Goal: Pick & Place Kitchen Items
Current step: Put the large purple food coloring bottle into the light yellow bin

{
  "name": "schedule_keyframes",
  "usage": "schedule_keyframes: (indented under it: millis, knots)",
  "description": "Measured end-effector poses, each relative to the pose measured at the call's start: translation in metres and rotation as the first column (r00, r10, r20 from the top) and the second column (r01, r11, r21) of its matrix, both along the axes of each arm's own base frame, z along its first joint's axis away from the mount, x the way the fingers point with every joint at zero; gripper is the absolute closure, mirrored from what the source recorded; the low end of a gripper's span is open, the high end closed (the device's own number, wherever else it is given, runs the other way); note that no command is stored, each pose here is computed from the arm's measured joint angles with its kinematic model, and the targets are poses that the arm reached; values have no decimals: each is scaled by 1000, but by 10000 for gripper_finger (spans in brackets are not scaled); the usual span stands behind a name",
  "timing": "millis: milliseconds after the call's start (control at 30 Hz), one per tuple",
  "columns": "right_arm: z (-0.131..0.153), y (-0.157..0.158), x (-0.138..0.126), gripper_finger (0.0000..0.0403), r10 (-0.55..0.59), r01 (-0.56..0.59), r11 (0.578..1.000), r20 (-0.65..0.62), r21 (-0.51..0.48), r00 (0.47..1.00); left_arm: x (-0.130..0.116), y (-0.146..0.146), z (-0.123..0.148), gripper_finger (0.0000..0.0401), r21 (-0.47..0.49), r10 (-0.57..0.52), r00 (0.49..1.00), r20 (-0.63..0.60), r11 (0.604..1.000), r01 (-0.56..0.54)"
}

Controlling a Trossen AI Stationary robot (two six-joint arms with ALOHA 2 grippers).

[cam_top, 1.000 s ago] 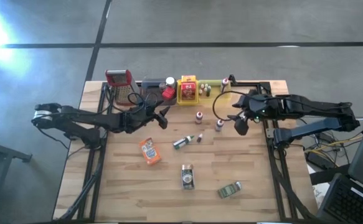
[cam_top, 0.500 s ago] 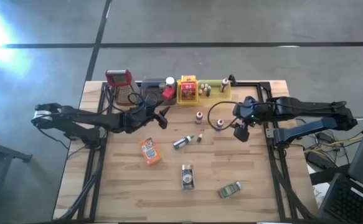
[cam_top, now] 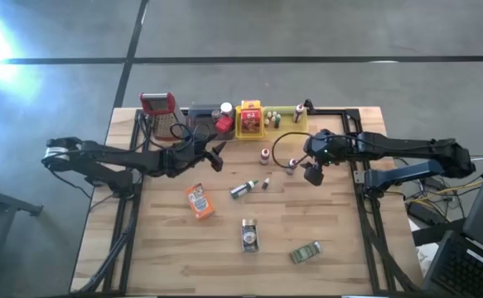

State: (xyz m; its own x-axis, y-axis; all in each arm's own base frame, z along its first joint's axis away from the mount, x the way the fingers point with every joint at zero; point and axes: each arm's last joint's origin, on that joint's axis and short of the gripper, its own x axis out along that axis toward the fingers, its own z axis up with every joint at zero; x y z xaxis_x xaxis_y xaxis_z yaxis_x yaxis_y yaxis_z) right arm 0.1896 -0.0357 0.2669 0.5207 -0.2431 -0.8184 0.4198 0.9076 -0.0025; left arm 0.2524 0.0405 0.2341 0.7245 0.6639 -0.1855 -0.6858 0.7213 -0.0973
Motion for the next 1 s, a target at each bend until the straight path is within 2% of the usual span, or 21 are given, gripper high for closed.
schedule_keyframes:
  millis: [200,633,833,1000]
  knots:
    - [-14,-5,2,156,6,-6,1000,22,1,1000,0,0,0,185,0,0,1000,0,1000,0]
    - [-47,-7,5,136,22,-21,1000,79,-14,997,0,0,0,185,0,0,1000,0,1000,0]
    - [-60,-7,6,151,18,-15,1000,123,-22,992,0,0,0,185,0,0,1000,0,1000,0]
    - [-72,-11,8,161,2,0,1000,106,-16,994,0,0,0,185,0,0,1000,0,1000,0]
